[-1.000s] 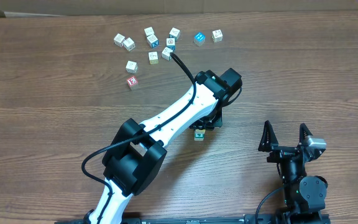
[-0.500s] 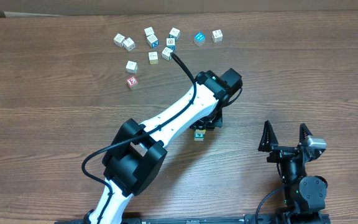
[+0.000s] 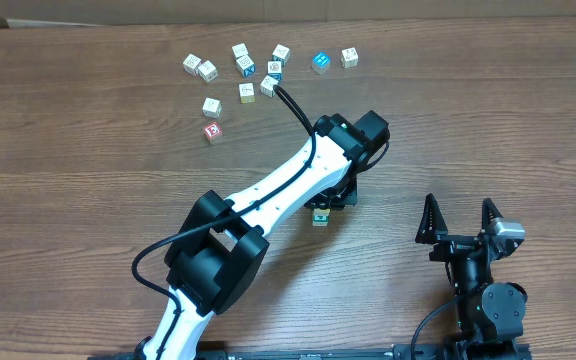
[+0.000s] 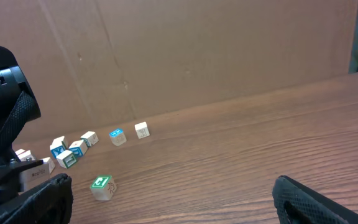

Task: Form a tower
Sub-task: 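Align the held X block directly above the 4 block, then lower the X block onto the 4 block and open the left gripper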

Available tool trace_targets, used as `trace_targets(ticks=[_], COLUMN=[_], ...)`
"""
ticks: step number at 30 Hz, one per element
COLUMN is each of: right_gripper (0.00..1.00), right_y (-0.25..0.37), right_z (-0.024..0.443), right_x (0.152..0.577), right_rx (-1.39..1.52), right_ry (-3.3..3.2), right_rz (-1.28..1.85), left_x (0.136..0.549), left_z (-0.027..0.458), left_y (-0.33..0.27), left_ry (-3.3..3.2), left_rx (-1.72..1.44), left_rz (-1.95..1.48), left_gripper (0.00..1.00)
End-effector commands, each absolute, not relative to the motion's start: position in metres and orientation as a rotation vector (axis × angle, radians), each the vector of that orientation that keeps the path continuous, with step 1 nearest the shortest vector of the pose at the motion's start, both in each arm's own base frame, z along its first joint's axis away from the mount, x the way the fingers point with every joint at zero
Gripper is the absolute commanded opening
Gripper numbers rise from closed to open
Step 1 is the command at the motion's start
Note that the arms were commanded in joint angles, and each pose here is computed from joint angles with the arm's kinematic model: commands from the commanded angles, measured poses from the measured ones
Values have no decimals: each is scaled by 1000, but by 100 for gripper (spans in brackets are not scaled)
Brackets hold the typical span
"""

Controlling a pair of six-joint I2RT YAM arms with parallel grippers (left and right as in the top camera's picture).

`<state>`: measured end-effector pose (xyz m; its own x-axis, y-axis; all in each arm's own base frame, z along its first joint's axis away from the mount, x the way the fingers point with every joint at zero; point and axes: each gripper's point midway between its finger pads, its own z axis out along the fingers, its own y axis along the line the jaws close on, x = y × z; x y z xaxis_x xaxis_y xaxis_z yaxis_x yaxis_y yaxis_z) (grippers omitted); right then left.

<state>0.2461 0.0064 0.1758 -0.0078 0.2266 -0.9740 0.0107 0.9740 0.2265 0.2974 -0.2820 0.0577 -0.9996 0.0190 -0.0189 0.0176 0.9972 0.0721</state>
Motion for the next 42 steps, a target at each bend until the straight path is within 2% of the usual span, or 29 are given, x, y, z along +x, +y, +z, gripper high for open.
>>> trace_targets(ticks=[1,6,42], right_gripper=[100,100,100], right_y=[8,8,8], right_z=[174,174,174], right_x=[246,246,246], right_rx=[179,179,179], right_ry=[1571,1571,1571], right_rz=[173,173,173], left_x=[297,297,300], left_z=[67,66,60], left_y=[-281,-280,-276], left_ry=[3088,3091,3070], left_rx=[8,8,0], left_rz=[117,120,145], left_gripper=[8,11,15])
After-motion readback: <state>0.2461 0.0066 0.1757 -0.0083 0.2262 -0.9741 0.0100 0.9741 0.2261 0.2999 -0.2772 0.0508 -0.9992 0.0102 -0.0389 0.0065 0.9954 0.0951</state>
